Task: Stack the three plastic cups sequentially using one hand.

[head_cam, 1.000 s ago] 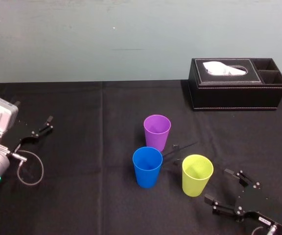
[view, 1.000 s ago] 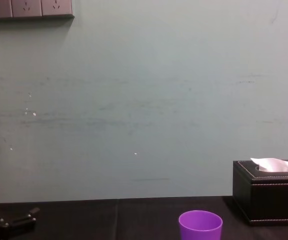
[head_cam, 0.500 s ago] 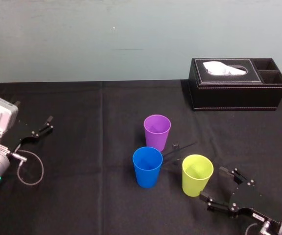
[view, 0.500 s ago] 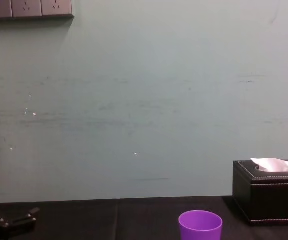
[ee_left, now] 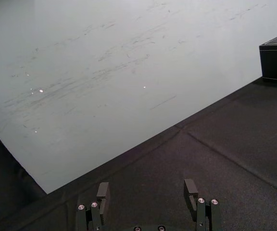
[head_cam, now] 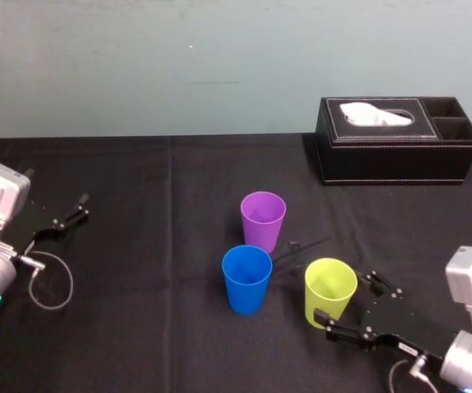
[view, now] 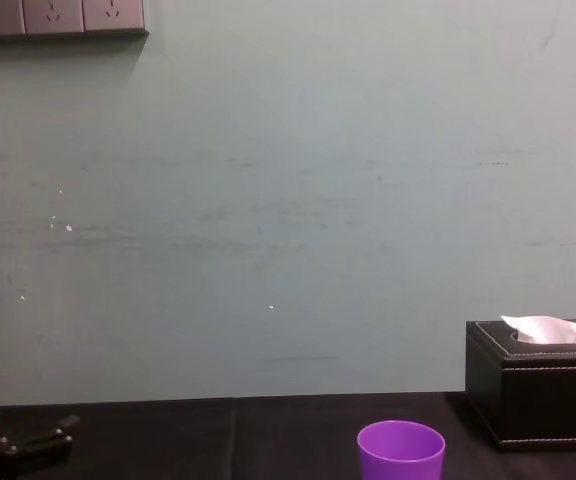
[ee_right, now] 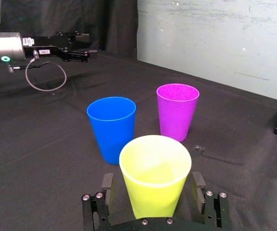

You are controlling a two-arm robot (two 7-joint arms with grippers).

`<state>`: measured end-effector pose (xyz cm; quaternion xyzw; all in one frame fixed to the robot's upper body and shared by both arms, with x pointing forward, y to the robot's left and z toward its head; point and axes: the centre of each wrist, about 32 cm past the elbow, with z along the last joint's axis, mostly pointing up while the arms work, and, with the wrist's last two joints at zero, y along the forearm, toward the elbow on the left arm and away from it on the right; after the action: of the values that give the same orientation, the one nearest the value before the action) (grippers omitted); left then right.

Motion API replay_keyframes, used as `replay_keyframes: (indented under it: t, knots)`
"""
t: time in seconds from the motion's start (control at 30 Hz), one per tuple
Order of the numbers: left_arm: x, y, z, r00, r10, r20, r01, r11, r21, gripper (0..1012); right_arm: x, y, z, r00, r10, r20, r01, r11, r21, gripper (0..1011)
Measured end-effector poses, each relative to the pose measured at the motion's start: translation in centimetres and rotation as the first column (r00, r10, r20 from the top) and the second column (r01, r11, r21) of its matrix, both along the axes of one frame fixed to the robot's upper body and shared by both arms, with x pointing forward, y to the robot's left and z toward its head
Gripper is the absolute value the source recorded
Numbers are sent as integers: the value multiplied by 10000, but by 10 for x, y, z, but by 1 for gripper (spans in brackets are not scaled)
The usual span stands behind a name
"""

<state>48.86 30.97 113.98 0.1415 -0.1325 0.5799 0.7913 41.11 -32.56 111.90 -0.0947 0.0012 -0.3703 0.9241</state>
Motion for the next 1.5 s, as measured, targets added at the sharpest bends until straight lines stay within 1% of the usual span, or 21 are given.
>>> replay_keyframes:
  t: [0.13, 0.3, 0.47, 0.57, 0.7, 0.73, 0.8, 0.87, 1.13, 1.5]
  knots:
    - [0, 0, 0, 10000, 0, -1, 0, 10000, 0, 1010, 8, 8, -1, 10000, -2, 36, 2, 10000, -94, 1003]
    - [0, 0, 0, 10000, -1, 1, 1, 10000, 0, 1010, 15, 15, 0, 10000, -52, 69, 54, 9996, -288, 1003]
    - [0, 0, 0, 10000, 0, -1, 0, 10000, 0, 1010, 14, 14, -1, 10000, -63, 48, 65, 9996, -285, 1003]
    - [0, 0, 0, 10000, 0, 0, 0, 10000, 0, 1010, 13, 14, 0, 10000, -67, 52, 68, 9996, -267, 965]
    - [0, 0, 0, 10000, 0, 1, 0, 10000, 0, 1010, 13, 13, 0, 10000, -66, 63, 68, 9996, -256, 863]
    - [0, 0, 0, 10000, 0, 0, 0, 10000, 0, 1010, 13, 13, 0, 10000, -66, 64, 67, 9997, -253, 863]
    - [0, 0, 0, 10000, 0, 0, 0, 10000, 0, 1010, 13, 13, 0, 10000, -63, 67, 65, 9997, -244, 784]
    - [0, 0, 0, 10000, 0, 0, 0, 10000, 0, 1010, 13, 13, 0, 10000, -61, 71, 63, 9997, -236, 764]
    - [0, 0, 0, 10000, 0, 1, 0, 10000, 0, 1010, 12, 12, 0, 10000, -56, 76, 57, 9998, -210, 734]
    - [0, 0, 0, 10000, 0, 0, 0, 10000, 0, 1010, 12, 12, 0, 10000, -49, 86, 50, 9998, -204, 734]
